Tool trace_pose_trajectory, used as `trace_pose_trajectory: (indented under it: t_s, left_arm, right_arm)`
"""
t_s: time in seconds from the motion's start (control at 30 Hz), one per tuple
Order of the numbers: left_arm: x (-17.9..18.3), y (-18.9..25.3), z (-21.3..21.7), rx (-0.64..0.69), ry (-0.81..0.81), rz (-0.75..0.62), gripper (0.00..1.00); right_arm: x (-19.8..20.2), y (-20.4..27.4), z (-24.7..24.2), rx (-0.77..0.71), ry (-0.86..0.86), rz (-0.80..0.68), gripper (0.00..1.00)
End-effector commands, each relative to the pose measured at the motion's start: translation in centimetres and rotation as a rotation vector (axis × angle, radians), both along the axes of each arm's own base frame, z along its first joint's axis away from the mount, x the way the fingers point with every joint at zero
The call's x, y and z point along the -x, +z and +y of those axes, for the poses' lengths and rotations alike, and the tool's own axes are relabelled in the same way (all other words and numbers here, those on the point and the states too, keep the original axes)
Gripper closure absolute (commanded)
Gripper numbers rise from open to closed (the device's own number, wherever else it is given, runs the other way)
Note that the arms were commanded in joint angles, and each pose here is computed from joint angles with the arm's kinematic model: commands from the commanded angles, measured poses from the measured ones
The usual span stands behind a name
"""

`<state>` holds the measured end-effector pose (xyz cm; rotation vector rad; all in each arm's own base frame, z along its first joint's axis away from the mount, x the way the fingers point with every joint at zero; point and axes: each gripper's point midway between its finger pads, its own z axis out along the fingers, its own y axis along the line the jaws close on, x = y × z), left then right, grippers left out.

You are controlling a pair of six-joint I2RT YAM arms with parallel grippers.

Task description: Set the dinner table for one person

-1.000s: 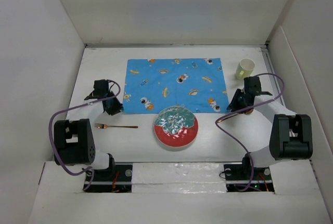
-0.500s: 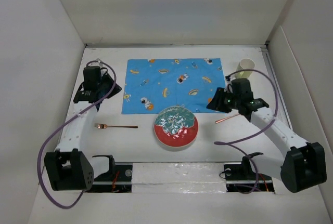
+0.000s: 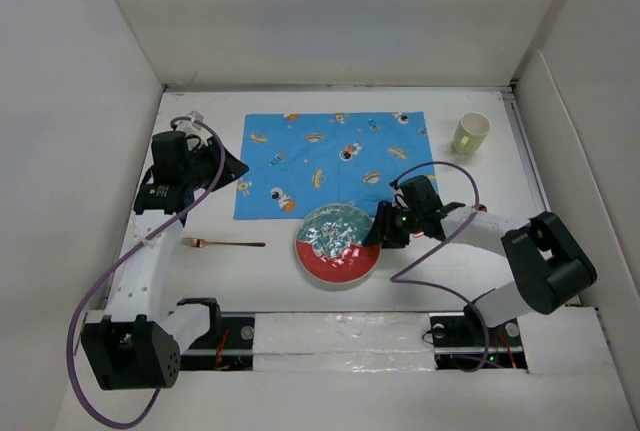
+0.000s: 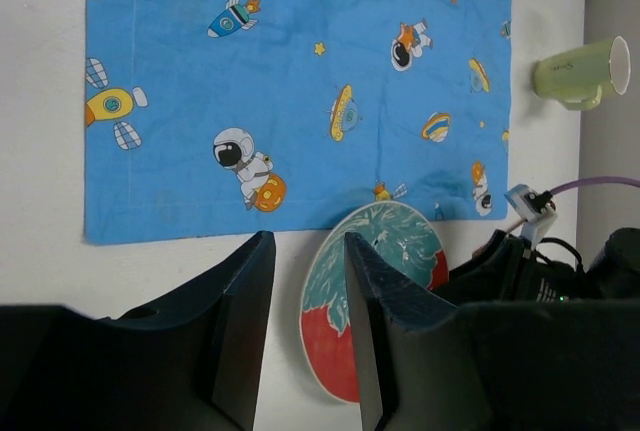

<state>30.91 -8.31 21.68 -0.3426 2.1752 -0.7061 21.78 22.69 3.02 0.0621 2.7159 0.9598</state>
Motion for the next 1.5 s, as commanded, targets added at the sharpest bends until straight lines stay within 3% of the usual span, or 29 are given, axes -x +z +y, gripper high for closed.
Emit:
trace_pose_trajectory:
  t_s: [0.0, 0.07, 0.1, 0.2, 0.27, 0.4, 0.6, 0.83, 0.97, 1.23, 1.33, 1.37, 1.47]
  left_arm:
    - [0.6, 1.2, -0.4, -0.005, -0.039, -0.05, 0.69]
    - [0.6, 1.4, -0.4, -0.009, -0.038, -0.054, 0.69]
    - [0.5, 1.7, -0.4, -0.008, -0.04, -0.059, 0.69]
    - [0.0, 3.3, -0.3, -0.011, -0.038, -0.087, 0.69]
    - [-0.2, 4.0, -0.3, -0.014, -0.039, -0.099, 0.68]
    - [-0.6, 5.0, -0.6, 0.003, -0.044, -0.116, 0.64]
    - [-1.3, 5.5, -0.8, 0.019, -0.052, -0.125, 0.59]
    - [-1.6, 5.5, -0.6, 0.007, -0.04, -0.123, 0.59]
    - [-1.6, 5.1, -0.4, 0.0, -0.036, -0.12, 0.59]
    - [-1.2, 3.8, -0.3, -0.004, -0.026, -0.106, 0.59]
    - [-1.2, 3.4, -0.3, -0.003, -0.023, -0.1, 0.59]
    - [-1.1, 3.4, -0.3, -0.001, -0.022, -0.098, 0.59]
    - [-0.9, 3.1, -0.3, 0.0, -0.021, -0.091, 0.59]
  right_arm:
    - [-1.3, -0.3, 1.3, -0.065, -0.042, -0.027, 0.55]
    - [-1.3, -1.1, 1.3, -0.063, -0.055, -0.014, 0.65]
    - [-1.1, -1.5, 1.2, -0.06, -0.058, -0.008, 0.81]
    - [-0.8, -1.6, 0.3, -0.037, -0.097, 0.01, 1.0]
    - [0.0, -0.4, 0.0, -0.031, -0.083, 0.022, 1.0]
    - [-1.4, 10.1, 1.7, -0.166, -0.005, -0.165, 1.0]
    - [-9.4, 20.6, 2.5, -0.295, -0.047, -0.365, 1.0]
    - [-19.9, 21.0, 3.5, -0.367, -0.158, -0.405, 1.0]
    - [-23.7, 18.0, 3.8, -0.347, -0.199, -0.343, 1.0]
    - [-24.5, 11.1, 3.2, -0.314, -0.27, -0.218, 1.0]
    - [-23.1, 8.0, 2.3, -0.249, -0.284, -0.167, 0.77]
    - [-22.3, 6.8, 2.0, -0.222, -0.278, -0.15, 0.64]
    - [-20.8, 4.9, 0.9, -0.147, -0.267, -0.123, 0.48]
